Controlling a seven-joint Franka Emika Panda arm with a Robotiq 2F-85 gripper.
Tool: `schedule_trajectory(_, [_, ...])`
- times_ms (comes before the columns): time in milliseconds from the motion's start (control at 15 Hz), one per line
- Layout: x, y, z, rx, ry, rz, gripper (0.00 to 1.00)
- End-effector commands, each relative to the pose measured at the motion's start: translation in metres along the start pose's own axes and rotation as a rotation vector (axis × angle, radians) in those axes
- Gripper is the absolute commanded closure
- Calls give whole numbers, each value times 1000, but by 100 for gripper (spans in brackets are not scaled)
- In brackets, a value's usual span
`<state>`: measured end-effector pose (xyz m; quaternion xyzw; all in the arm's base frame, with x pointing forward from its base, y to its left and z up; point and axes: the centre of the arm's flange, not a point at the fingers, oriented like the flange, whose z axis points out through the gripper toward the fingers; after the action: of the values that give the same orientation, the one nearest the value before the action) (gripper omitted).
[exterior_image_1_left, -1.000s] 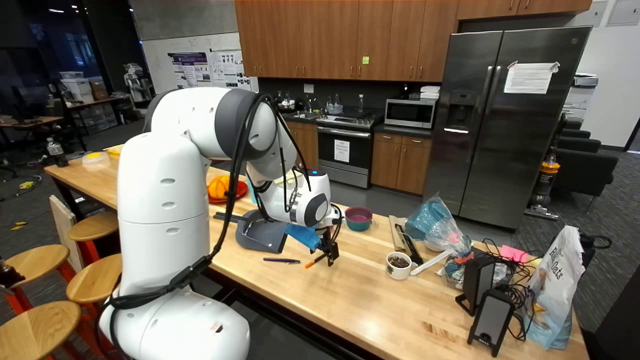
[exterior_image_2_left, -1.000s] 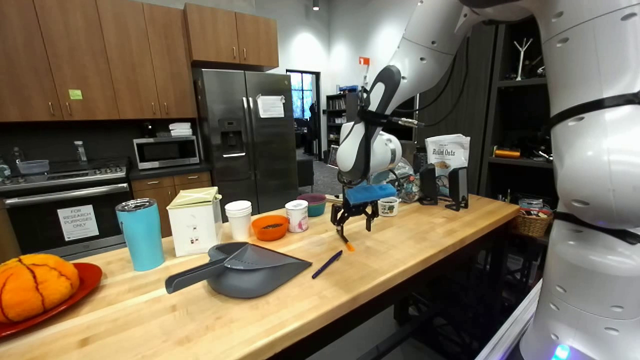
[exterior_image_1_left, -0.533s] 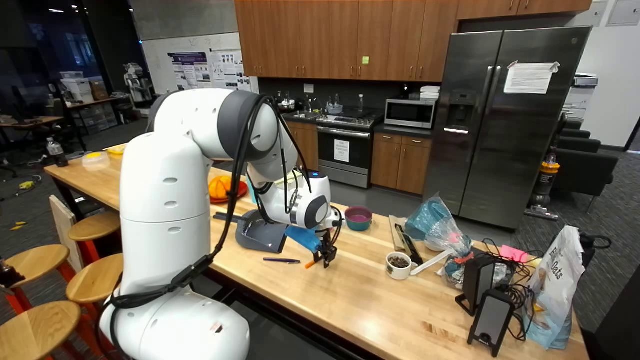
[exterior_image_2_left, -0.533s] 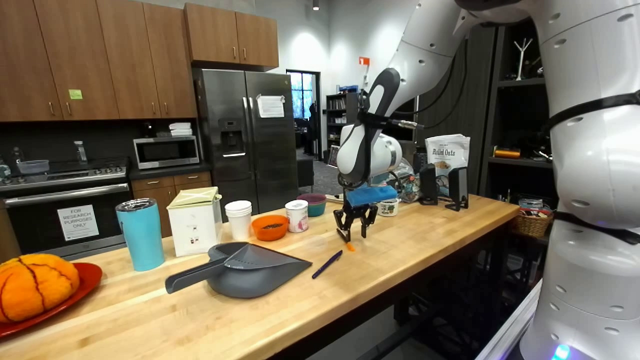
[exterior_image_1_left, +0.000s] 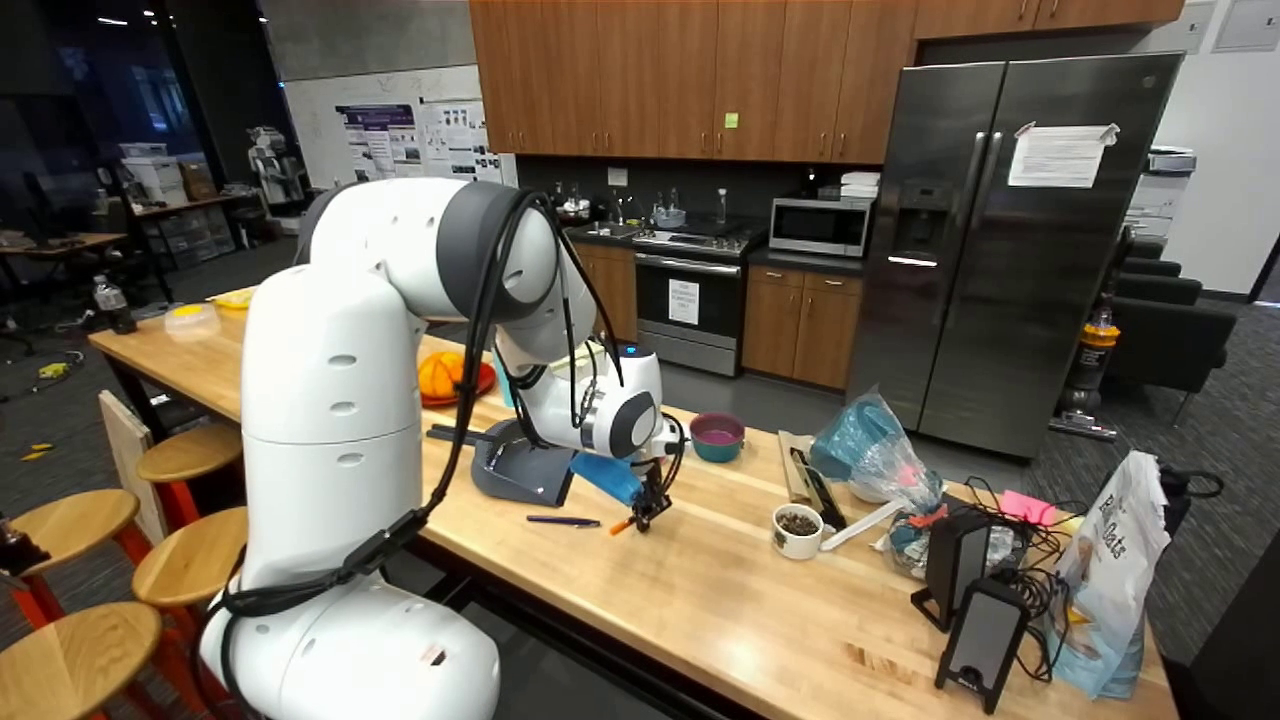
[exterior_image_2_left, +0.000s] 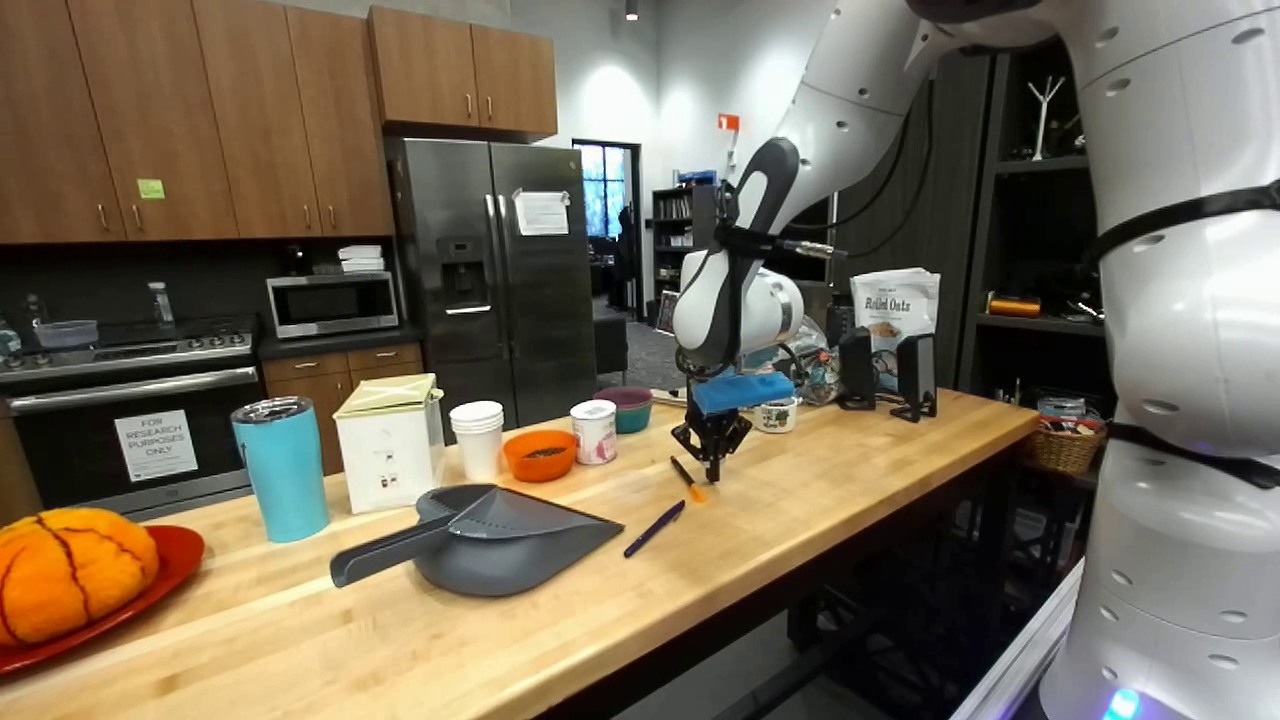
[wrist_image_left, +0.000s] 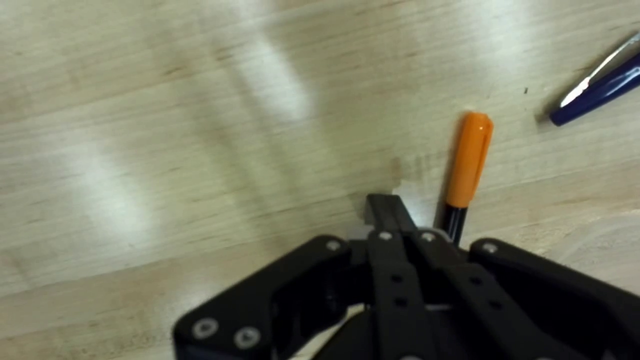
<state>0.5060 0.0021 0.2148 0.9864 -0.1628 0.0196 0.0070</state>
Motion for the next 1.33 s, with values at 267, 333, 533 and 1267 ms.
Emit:
schedule_trajectory(267, [-5,-3,-29,13,42,-38,68])
schedule_trajectory(333, [-3,-7,-33,13,49,-43,63])
schedule_trajectory(533, [-3,-15,-39,16,65,-60,42])
schedule_trajectory(1267, [-2,-11,-21,16,38,-50,0])
